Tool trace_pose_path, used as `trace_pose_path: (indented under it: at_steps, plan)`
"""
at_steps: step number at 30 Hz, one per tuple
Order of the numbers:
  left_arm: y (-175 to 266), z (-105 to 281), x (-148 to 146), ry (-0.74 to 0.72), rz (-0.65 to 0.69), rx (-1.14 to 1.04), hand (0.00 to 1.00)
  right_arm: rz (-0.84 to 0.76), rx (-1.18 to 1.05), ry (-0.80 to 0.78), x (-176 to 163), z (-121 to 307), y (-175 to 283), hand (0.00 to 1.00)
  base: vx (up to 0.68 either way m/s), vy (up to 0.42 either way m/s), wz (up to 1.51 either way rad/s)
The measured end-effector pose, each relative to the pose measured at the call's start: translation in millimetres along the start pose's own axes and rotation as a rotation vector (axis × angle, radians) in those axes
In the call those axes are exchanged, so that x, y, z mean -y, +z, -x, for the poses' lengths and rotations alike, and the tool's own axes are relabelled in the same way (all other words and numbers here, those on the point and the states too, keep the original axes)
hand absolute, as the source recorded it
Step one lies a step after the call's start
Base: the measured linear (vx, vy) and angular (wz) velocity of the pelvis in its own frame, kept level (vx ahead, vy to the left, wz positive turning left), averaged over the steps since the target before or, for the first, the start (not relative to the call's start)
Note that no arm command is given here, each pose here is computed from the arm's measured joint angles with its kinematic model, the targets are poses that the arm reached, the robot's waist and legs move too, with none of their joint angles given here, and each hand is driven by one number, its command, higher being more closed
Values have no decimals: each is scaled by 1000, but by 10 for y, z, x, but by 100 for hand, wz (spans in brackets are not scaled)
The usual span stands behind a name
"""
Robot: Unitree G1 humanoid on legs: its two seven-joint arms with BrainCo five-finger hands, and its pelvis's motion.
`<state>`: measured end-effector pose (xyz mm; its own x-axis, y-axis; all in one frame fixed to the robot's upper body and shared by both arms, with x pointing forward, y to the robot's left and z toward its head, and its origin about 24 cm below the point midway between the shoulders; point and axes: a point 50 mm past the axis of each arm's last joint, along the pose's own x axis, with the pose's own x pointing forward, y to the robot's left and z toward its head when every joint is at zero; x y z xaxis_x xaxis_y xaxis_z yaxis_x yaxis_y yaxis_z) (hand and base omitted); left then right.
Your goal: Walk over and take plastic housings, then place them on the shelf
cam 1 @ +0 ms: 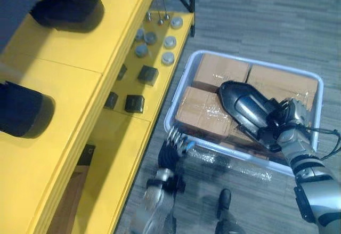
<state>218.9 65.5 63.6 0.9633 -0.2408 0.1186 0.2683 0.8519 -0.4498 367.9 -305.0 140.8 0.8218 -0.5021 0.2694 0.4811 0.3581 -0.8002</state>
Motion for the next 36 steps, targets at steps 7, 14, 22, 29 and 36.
trace_pose_path:
  at_steps: [7,14,22,29,36]
  plan:
    - [-149,167,-69,-22,0,-93,0,-24,40,91,-416,464,-112,100,58,-21,-7]
    - [-291,66,-117,36,-4,-146,0,-143,166,53,-471,846,163,100,30,-17,-11]
    - [-551,36,-165,149,-48,-257,0,-336,209,-36,-395,1237,407,100,-31,2,-11]
    - [-707,2,-232,234,-121,-334,0,-427,295,-19,-435,1484,692,100,-26,13,-11]
    - [-615,-198,-155,243,-27,-300,0,-500,364,73,-586,1712,949,100,3,6,-4]
